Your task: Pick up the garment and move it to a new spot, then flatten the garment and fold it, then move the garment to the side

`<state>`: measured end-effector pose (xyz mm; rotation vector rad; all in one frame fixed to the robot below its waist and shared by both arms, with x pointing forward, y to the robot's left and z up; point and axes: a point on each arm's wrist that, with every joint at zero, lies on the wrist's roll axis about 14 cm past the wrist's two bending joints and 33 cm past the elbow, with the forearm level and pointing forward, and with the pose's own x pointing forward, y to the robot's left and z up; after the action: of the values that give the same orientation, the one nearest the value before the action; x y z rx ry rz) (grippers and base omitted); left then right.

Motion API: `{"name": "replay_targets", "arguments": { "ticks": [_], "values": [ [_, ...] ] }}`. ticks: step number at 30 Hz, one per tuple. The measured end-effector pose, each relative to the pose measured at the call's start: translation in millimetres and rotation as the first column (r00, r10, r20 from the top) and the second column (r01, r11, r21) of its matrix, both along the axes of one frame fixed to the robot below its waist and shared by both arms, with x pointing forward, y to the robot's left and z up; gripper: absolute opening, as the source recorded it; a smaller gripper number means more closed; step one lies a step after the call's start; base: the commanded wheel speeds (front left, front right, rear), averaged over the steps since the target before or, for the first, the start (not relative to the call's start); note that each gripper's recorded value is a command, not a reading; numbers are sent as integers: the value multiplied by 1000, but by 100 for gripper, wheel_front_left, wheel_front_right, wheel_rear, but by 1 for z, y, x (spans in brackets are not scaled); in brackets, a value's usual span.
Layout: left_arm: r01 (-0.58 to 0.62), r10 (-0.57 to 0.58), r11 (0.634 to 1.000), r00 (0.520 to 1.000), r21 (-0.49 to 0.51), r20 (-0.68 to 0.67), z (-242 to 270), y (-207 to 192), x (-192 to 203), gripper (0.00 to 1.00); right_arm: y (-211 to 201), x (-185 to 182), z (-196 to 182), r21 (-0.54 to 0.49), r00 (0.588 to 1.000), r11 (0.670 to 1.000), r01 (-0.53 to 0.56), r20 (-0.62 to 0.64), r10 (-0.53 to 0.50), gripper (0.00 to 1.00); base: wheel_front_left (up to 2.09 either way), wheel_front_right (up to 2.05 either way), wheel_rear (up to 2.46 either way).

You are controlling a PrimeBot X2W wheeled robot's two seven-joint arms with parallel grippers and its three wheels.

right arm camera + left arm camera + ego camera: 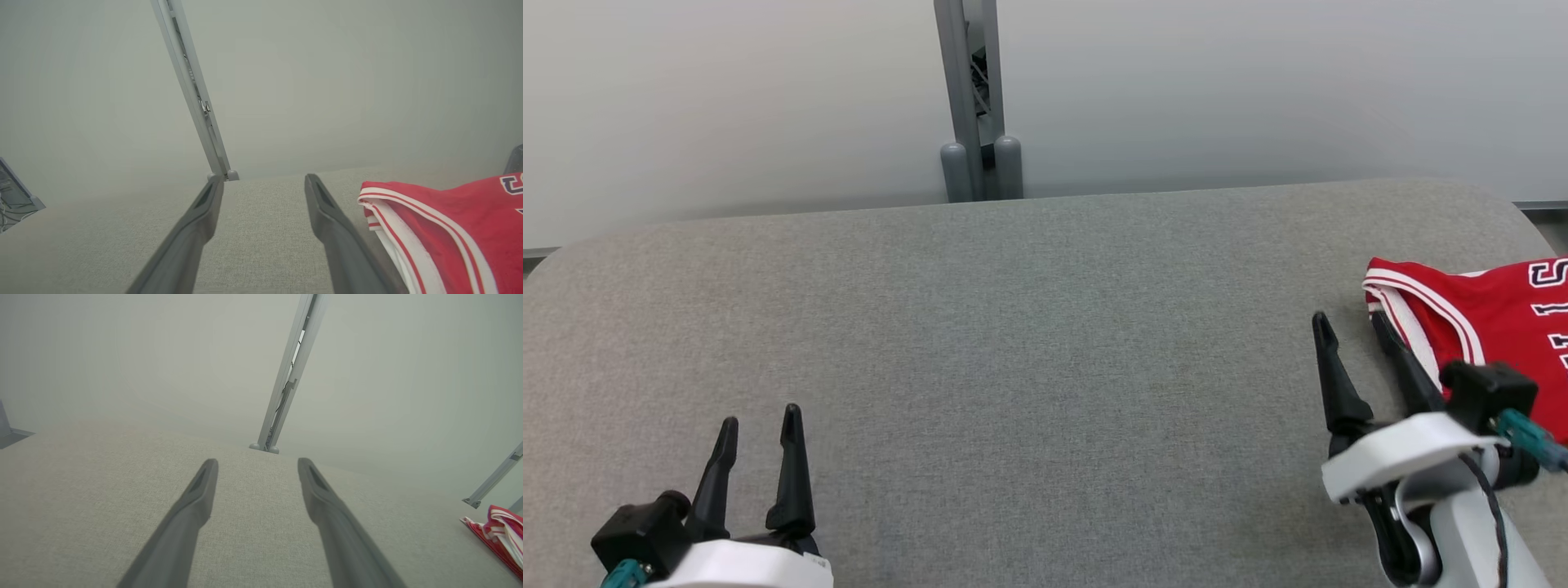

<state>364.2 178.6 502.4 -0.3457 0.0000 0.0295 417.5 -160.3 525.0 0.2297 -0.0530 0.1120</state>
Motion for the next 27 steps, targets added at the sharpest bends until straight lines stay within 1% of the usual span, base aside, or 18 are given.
{"name": "replay_targets", "arguments": {
  "ticks": [6, 7, 9, 17, 27],
  "values": [
    [-18, 18, 1000, 1000, 6, -18, -8, 5, -7, 100, 2, -21, -4, 38, 1000, 999, -9, -13, 9, 100, 0, 0, 0],
    [-19, 19, 1000, 999, 8, -26, -11, 5, -9, 100, 4, -27, -6, 63, 1000, 998, -13, -21, 14, 100, 0, 0, 0],
    [-19, 19, 1000, 999, 9, -33, -14, 4, -11, 100, 4, -35, -11, 73, 999, 997, -14, -38, 17, 100, 0, 0, 0],
    [-8, 9, 1000, 999, 25, -35, -17, 2, -14, 100, 3, -47, -15, 47, 998, 999, -12, -54, 15, 100, 0, 0, 0],
    [-6, 8, 999, 999, 42, -44, -21, 1, -16, 100, 2, -49, -11, 29, 999, 999, -14, -49, 15, 100, 0, 0, 0]
  ]
}}
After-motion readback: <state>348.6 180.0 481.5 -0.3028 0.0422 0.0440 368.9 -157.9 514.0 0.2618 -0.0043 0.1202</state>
